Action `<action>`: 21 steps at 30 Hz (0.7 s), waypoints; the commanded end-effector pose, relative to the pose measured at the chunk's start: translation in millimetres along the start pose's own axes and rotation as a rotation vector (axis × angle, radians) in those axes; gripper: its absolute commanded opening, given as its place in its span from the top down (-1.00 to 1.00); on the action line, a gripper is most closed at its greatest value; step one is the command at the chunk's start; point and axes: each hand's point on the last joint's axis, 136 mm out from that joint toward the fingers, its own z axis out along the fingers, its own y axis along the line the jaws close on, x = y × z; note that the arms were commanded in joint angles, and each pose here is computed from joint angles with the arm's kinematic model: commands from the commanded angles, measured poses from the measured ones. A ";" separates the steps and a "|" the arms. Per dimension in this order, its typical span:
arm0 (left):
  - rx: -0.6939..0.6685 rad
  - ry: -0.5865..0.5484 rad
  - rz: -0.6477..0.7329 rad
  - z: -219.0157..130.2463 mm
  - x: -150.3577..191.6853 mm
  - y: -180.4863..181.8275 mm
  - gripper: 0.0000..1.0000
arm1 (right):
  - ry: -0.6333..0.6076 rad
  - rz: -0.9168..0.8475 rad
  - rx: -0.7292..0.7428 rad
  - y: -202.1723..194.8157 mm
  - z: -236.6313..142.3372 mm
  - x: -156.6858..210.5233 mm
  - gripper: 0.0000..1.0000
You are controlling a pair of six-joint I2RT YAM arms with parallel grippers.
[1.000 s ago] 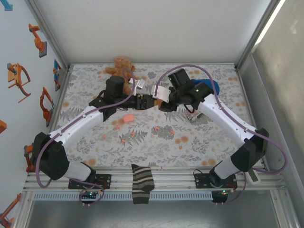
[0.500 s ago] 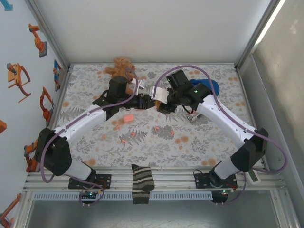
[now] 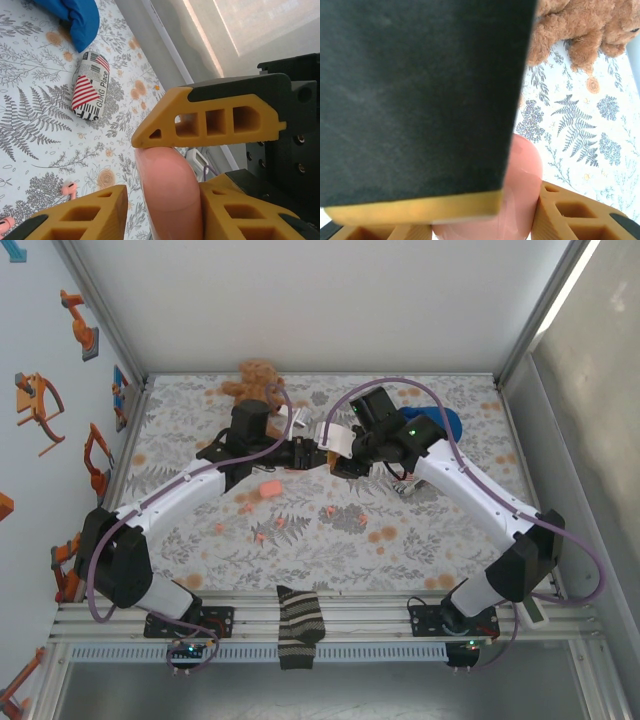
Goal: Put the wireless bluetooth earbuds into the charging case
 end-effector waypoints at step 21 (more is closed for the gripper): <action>0.035 0.035 0.022 3.1 -0.2 -8.5 0.37 | 0.012 0.007 0.014 -2.4 3.5 -2.8 0.28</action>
